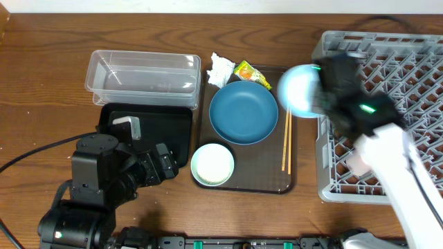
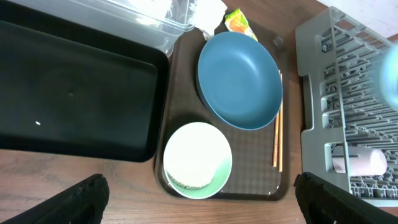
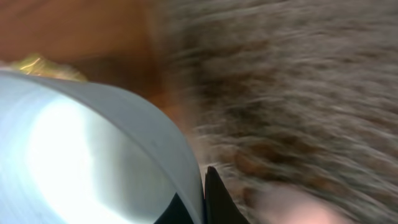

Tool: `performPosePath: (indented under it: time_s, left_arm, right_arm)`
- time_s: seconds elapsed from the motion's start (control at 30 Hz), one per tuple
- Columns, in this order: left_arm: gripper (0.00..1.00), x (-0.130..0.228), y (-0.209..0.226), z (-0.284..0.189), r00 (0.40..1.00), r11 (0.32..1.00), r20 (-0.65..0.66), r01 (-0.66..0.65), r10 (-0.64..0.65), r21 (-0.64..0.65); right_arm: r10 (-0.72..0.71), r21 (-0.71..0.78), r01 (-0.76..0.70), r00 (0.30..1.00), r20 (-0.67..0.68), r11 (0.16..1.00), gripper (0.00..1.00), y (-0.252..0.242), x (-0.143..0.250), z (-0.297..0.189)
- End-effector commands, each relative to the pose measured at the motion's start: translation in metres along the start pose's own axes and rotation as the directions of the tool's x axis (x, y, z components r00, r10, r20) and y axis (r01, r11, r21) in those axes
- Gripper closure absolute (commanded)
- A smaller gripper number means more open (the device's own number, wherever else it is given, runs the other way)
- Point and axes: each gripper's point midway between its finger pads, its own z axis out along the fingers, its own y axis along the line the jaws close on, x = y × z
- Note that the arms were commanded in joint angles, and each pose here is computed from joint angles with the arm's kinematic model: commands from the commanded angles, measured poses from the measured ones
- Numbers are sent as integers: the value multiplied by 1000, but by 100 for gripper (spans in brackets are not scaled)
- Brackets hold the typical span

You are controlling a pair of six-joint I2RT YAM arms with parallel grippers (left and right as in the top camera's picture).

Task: Sort waste into correct bins and load items into the dishwasher rack
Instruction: 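Carry the light-blue bowl into the dish rack and release it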

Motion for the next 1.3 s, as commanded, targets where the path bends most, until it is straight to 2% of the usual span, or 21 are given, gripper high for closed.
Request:
performPosePath:
  time_s: [0.0,0.13,0.33,0.43,0.57,0.67,0.87,1.0,1.17,1.27]
  left_arm:
    - [2,-4,-2,-4,1000,1000,18,-7,7,2]
    - [2,-4,-2,-4,1000,1000,18,-7,7,2]
    - [2,-4,-2,-4,1000,1000,18,-7,7,2]
    - [2,-4,-2,-4,1000,1000,18,-7,7,2]
    - [2,-4,-2,-4,1000,1000,18,-7,7,2]
    - [2,-4,-2,-4,1000,1000,18,-7,7,2]
    - [2,-4,-2,-4,1000,1000,18,-7,7,2]
    - [2,-4,-2,-4,1000,1000,18,-7,7,2]
    - [2,-4,-2,-4,1000,1000,18,-7,7,2]
    - [2,-4,-2,-4,1000,1000,18,-7,7,2]
  right_arm:
    - [183,366,-269,950,253,891,99,-104,-32,-24]
    - [282,470,-383,920,272,795,99,-162,-30,-23]
    - [325,581,-408,913,247,704,99,-194,-27,11]
    - [255,656,-341,940,227,673,99,-197,-31,30]
    - [130,777,-253,967,218,577,99,-205,-41,49]
    - [66,820,-186,982,180,542,99,-204,-45,66]
    - [-50,863,8,999,20,505,99,-196,-41,110]
    - [-139,908,133,987,-84,398,99,-196,-42,129]
    - [-194,890,233,966,-168,391,99,-182,-35,152]
    - [-232,864,268,956,-182,426,99,-160,-31,163]
